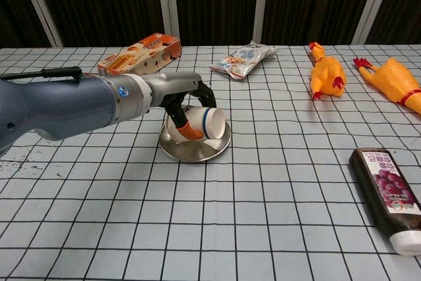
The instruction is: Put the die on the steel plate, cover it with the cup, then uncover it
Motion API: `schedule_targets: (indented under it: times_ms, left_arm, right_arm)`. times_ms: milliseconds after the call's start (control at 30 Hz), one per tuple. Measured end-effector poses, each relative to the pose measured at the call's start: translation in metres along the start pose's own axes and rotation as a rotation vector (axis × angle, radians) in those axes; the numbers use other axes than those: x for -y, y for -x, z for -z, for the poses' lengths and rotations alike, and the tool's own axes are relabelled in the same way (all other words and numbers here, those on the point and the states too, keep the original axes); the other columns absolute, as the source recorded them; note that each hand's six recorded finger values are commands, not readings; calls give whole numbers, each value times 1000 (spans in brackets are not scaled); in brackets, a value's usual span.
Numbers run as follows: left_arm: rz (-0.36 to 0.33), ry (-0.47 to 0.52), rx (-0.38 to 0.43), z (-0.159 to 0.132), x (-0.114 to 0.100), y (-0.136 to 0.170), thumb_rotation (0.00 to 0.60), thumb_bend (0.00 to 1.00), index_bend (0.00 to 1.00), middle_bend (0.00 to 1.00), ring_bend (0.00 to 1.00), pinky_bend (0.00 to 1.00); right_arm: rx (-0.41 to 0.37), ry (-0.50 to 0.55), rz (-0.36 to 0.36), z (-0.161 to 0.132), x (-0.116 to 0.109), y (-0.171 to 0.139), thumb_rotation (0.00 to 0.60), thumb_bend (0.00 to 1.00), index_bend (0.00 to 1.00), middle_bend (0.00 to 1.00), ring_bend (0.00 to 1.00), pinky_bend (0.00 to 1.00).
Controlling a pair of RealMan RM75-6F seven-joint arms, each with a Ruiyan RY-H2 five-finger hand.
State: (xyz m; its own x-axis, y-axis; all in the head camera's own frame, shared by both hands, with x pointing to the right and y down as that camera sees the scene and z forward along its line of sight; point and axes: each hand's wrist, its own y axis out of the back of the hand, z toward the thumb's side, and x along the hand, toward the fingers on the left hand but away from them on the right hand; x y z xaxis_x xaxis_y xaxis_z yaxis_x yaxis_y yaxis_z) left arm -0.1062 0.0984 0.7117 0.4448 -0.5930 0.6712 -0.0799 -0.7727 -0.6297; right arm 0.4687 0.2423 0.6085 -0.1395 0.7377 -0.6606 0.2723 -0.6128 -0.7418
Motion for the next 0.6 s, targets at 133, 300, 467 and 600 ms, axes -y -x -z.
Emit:
schedule_targets:
  times_ms: [133, 300, 467, 600]
  left_arm:
    - [-9, 17, -1, 3, -3, 1, 600, 519, 608, 251, 0, 0]
    - [-24, 30, -1, 7, -7, 1, 600, 521, 608, 251, 0, 0]
    - [-49, 45, 17, 7, -11, 3, 600, 529, 612, 253, 0, 0]
    - [-71, 91, 43, 8, -13, 5, 600, 549, 613, 258, 0, 0]
  right_arm:
    - [-2, -1, -1, 0, 0, 0, 600, 232, 210, 108, 105, 0]
    - [0, -1, 3, 0, 0, 0, 600, 232, 209, 108, 105, 0]
    - [0, 0, 3, 0, 0, 0, 600, 231, 209, 108, 105, 0]
    - [2, 3, 7, 1, -1, 0, 600, 232, 209, 108, 105, 0]
